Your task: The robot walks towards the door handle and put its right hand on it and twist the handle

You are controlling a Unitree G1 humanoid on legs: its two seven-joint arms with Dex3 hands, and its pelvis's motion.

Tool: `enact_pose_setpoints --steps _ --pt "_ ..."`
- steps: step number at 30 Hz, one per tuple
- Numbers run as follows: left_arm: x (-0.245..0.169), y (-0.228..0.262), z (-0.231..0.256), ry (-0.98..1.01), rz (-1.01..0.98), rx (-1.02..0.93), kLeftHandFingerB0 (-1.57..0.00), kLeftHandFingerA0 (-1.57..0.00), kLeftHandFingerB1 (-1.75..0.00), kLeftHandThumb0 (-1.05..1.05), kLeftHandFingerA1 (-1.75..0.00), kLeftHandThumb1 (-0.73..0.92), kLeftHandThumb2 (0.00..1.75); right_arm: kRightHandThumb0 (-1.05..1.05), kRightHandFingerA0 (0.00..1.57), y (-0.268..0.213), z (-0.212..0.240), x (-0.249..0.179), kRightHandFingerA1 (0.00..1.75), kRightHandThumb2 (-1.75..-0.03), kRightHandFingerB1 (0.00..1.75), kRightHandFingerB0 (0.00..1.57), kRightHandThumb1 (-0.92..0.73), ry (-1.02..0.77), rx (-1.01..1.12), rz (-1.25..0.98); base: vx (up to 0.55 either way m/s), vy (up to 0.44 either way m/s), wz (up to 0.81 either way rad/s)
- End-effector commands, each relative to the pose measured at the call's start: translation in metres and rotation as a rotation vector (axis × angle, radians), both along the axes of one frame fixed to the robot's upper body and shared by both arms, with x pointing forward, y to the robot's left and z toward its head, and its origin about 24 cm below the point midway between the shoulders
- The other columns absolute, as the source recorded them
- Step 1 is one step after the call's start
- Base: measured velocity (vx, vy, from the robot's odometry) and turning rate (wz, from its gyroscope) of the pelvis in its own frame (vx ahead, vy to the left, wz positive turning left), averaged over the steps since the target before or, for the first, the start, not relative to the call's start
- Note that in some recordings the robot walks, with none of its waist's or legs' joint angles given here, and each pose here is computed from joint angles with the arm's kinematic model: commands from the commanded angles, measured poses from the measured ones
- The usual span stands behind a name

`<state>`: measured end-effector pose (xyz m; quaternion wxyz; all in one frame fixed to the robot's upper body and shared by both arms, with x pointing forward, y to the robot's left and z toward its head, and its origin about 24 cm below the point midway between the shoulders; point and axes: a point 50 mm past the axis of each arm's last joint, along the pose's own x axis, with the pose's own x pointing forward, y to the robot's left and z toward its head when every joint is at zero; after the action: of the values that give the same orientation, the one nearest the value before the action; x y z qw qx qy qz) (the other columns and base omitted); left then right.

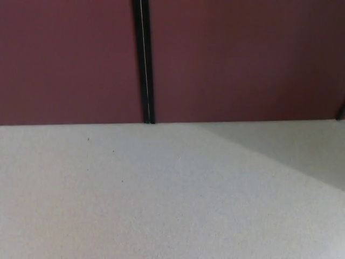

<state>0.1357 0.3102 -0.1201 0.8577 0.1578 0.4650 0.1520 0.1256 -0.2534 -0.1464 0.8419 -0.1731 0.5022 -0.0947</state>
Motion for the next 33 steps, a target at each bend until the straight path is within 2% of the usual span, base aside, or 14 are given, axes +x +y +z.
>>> enact_pose_setpoints --steps 1,2,3,7,16,18,21,22,23,25,26,27,32,33 --pt "-0.0042 0.002 -0.0003 -0.006 0.007 0.011 -0.26 -0.63 -0.37 0.0 -1.22 0.68 0.56 -0.19 0.8 -0.0031 0.0003 -0.0032 0.5 -0.58 0.37 0.46 -0.61 -0.015 -0.021 -0.031 0.0 0.0 0.0" --pt "-0.004 0.002 -0.0002 -0.01 0.008 0.009 -0.25 -0.63 -0.36 0.0 -1.2 0.67 0.57 -0.19 0.81 -0.0031 0.0003 -0.0032 0.5 -0.58 0.37 0.46 -0.61 -0.016 -0.027 -0.033 0.0 0.0 0.0" --pt "-0.0037 0.0021 0.0 -0.011 0.009 0.01 -0.25 -0.59 -0.37 0.0 -1.02 0.66 0.57 -0.19 0.79 -0.0036 0.0006 -0.0032 0.49 -0.58 0.37 0.47 -0.61 -0.018 -0.034 -0.034 0.0 0.0 0.0" --pt "-0.0033 0.0021 0.0001 -0.012 0.01 0.011 -0.25 -0.59 -0.37 0.0 -1.02 0.66 0.57 -0.19 0.79 -0.0042 0.0009 -0.0032 0.49 -0.58 0.37 0.47 -0.61 -0.022 -0.04 -0.035 0.0 0.0 0.0" --pt "-0.0016 0.002 0.0011 -0.025 0.012 0.032 -0.23 -0.65 -0.36 0.0 -0.95 0.66 0.59 -0.25 0.6 -0.0033 0.0019 -0.0031 0.42 -0.58 0.37 0.47 -0.6 -0.061 -0.071 -0.058 0.0 0.0 0.0" --pt "-0.0017 0.0018 0.0008 -0.022 0.016 0.032 -0.23 -0.6 -0.35 0.01 -1.14 0.68 0.56 -0.25 0.6 -0.0031 0.0017 -0.0032 0.42 -0.58 0.37 0.47 -0.61 -0.059 -0.064 -0.058 0.0 0.0 0.0" --pt "-0.0017 0.0017 0.0008 -0.022 0.017 0.033 -0.23 -0.6 -0.35 0.01 -1.14 0.68 0.56 -0.25 0.6 -0.0031 0.0017 -0.0031 0.42 -0.58 0.37 0.47 -0.61 -0.058 -0.065 -0.056 0.0 0.0 0.0" --pt "-0.0019 0.002 0.0008 -0.022 0.019 0.03 -0.22 -0.63 -0.35 0.01 -0.94 0.66 0.59 -0.33 0.56 -0.003 0.0016 -0.0033 0.48 -0.68 0.43 0.44 -0.54 -0.056 -0.065 -0.055 0.0 0.0 0.0" --pt "-0.002 0.0022 0.0008 -0.02 0.019 0.029 -0.22 -0.61 -0.35 0.01 -0.98 0.66 0.59 -0.25 0.62 -0.0029 0.0016 -0.0033 0.43 -0.58 0.37 0.47 -0.61 -0.056 -0.066 -0.054 0.0 0.0 0.0" --pt "-0.0019 0.0024 0.0008 -0.017 0.016 0.031 -0.22 -0.61 -0.35 0.01 -0.98 0.66 0.59 -0.25 0.62 -0.0027 0.0016 -0.0032 0.43 -0.58 0.37 0.47 -0.61 -0.057 -0.068 -0.054 0.0 0.0 0.0" --pt "0.0001 0.003 0.0017 -0.019 0.014 0.033 -0.12 -0.64 -0.49 0.0 -0.82 0.49 0.91 -0.25 0.63 -0.0022 0.0016 -0.0026 0.43 -0.58 0.37 0.46 -0.61 -0.059 -0.064 -0.055 0.0 0.0 0.0" --pt "0.0029 0.0036 0.0029 -0.023 0.014 0.035 -0.13 -0.66 -0.49 0.0 -0.83 0.48 0.91 -0.25 0.63 -0.0014 0.0016 -0.0017 0.43 -0.58 0.37 0.47 -0.61 -0.061 -0.059 -0.059 0.0 0.0 0.0" --pt "0.0026 0.0033 0.0027 -0.025 0.018 0.032 -0.13 -0.65 -0.49 0.0 -0.8 0.49 0.91 -0.25 0.63 -0.0011 0.0015 -0.0015 0.43 -0.58 0.37 0.47 -0.61 -0.059 -0.062 -0.06 0.0 0.0 0.0" --pt "0.0035 0.0028 0.0029 -0.029 0.019 0.03 -0.23 -0.59 -0.36 0.0 -1.08 0.67 0.57 -0.25 0.65 -0.0009 0.0017 -0.0006 0.43 -0.58 0.37 0.47 -0.61 -0.061 -0.06 -0.06 0.0 0.0 0.0"
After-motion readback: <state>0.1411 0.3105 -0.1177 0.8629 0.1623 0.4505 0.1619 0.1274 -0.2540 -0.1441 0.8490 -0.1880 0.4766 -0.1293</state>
